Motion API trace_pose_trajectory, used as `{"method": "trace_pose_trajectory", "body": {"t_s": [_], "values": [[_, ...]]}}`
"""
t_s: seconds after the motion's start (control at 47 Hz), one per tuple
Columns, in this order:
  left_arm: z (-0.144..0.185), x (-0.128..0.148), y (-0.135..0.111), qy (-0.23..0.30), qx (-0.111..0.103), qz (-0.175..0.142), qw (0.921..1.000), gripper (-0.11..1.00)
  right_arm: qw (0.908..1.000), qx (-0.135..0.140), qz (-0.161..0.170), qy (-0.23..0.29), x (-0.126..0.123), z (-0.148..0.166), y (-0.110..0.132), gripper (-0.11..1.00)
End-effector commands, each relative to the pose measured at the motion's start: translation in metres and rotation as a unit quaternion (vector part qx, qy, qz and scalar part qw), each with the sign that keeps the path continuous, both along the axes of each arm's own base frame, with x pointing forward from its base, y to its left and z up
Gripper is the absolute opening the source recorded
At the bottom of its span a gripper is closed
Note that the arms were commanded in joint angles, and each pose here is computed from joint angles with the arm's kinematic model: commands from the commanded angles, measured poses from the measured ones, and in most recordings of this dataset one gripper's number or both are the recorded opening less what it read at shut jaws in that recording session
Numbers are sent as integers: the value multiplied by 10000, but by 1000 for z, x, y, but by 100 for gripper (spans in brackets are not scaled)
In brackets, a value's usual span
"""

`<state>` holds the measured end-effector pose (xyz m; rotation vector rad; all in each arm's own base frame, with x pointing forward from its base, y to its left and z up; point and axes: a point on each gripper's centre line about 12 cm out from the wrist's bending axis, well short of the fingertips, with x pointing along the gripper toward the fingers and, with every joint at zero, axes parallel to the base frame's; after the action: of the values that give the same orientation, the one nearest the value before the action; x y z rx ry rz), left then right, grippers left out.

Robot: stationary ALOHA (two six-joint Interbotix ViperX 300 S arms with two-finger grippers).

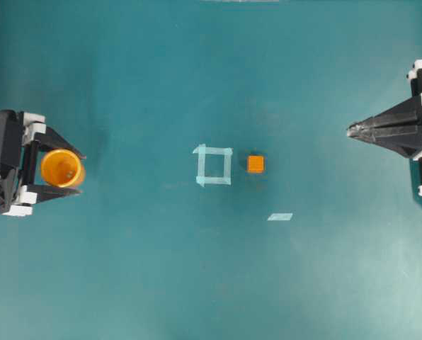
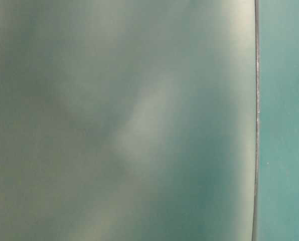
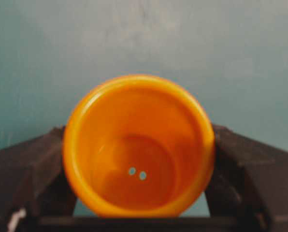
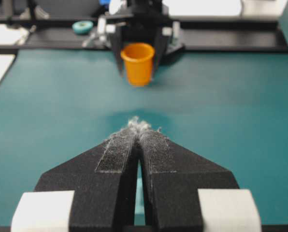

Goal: Move the cup to the left with left arm.

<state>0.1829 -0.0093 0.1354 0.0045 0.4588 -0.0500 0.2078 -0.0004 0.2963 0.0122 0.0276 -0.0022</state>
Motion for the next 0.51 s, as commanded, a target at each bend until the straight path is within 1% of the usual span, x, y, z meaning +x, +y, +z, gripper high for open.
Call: {"method": "trace_pose_trajectory", "body": {"t_s": [0.0,0.149,0.489], "values": [[5,-1,-1,38,-2,-24,10000,67,9999,7,-8,-169,3,14,0,0],[9,-9,0,-69,-5,-22,10000,67,9999,15,-9,-161,3,14,0,0],[9,-9,0,-69,-5,-22,10000,67,9999,15,-9,-169,3,14,0,0]]}}
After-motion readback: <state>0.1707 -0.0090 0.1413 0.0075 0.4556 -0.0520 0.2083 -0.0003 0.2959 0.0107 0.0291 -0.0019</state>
